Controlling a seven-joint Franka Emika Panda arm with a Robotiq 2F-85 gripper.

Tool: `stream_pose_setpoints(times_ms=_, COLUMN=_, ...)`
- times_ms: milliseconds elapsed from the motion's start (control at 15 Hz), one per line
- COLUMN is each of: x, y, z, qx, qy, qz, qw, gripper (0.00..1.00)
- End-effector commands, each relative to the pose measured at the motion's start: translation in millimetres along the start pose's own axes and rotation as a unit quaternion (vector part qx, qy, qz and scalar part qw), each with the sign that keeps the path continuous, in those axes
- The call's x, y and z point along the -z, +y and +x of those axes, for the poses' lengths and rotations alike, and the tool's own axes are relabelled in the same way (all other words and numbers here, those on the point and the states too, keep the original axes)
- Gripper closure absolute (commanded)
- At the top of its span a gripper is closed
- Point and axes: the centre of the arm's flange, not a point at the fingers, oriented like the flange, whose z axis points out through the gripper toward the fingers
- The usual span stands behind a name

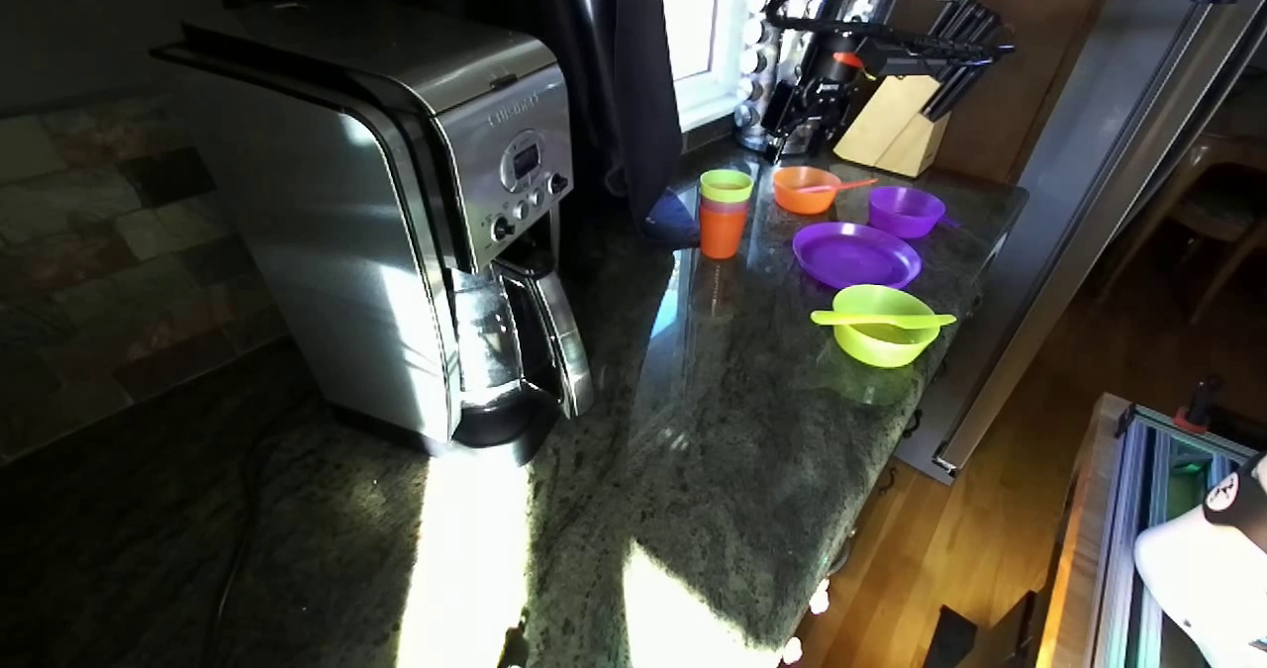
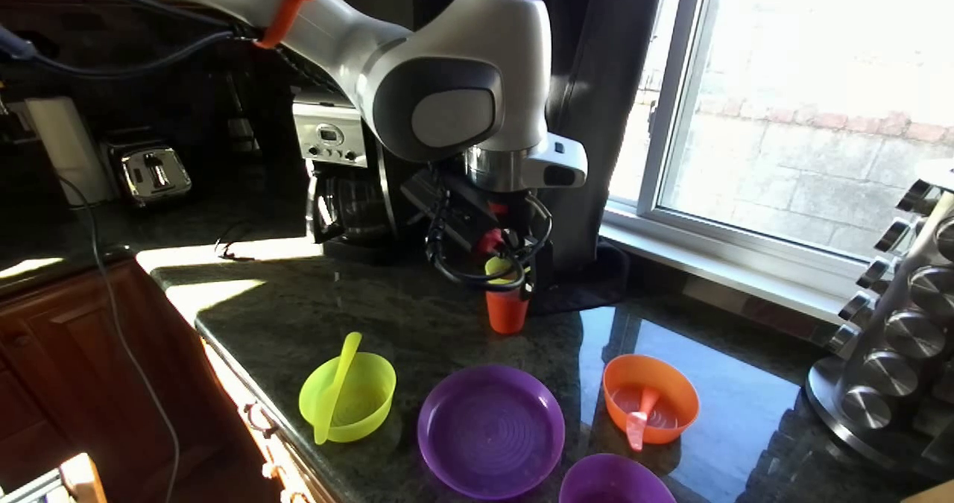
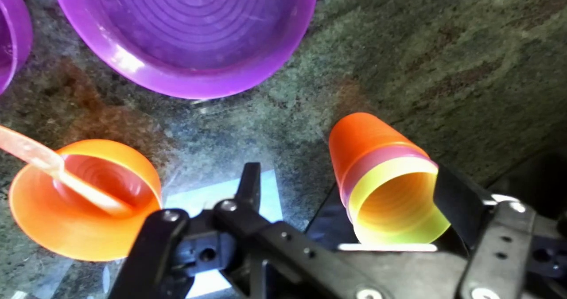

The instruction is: Unstack the plastic cups and put them on the counter

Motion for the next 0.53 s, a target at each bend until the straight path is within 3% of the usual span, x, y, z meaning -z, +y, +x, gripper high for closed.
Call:
stream_pose_setpoints(times_ms=0, x=-14, y=-3, z=23, qx=-0.009, qy=-0.005, qz=-0.004, qw=0.9999, gripper=0.00)
stream_pose_setpoints(times_ms=467, x=-27, y=-14, z=46, qx=-0.011, qy=-0.008, qz=-0.005, qw=0.9999, gripper=0.00)
